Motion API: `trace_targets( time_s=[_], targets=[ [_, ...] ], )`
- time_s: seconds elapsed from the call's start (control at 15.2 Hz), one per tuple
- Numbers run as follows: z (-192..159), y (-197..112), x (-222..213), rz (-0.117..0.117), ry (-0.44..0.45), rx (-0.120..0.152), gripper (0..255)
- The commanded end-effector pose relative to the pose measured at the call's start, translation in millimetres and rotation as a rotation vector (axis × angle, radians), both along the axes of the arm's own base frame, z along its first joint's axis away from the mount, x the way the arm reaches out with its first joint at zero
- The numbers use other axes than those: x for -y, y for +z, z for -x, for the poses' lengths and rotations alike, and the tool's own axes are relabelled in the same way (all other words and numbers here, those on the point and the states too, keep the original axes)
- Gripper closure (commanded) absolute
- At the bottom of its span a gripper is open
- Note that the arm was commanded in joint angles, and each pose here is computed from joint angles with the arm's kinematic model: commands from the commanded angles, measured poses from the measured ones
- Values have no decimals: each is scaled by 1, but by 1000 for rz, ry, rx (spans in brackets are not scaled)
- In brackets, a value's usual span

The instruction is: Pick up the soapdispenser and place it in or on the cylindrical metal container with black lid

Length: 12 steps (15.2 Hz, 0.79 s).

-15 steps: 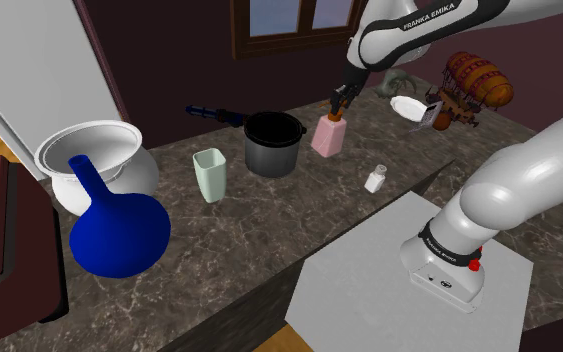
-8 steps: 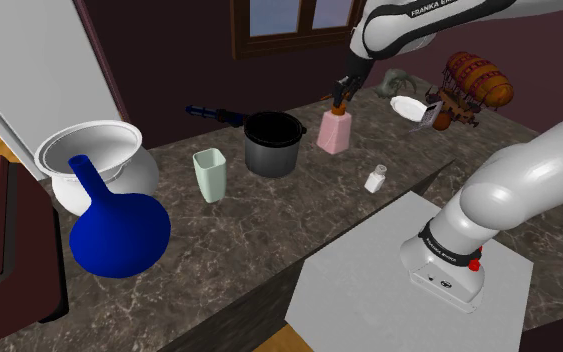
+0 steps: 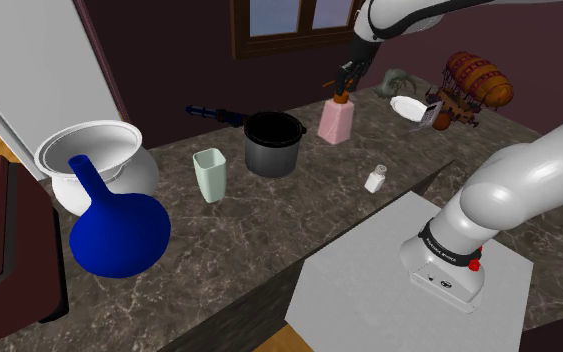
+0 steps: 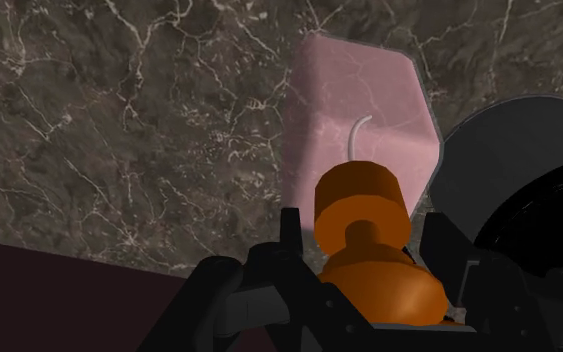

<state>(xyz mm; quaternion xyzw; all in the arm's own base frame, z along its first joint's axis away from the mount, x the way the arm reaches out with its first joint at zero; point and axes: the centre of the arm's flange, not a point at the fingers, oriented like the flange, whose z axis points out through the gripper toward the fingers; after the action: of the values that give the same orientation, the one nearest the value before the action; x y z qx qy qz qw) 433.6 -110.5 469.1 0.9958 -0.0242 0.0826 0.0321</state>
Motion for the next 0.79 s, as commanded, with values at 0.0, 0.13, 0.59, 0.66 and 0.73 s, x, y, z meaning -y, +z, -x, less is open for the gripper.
trace_targets(
  time_s=[0.0, 0.13, 0.59, 0.66, 0.73],
  targets=[
    [1, 12, 0, 0, 0, 0, 255],
    [1, 22, 0, 0, 0, 0, 255],
    [1, 59, 0, 0, 0, 0, 255],
    [1, 64, 0, 0, 0, 0, 255],
    [1, 70, 0, 0, 0, 0, 255]
  ],
)
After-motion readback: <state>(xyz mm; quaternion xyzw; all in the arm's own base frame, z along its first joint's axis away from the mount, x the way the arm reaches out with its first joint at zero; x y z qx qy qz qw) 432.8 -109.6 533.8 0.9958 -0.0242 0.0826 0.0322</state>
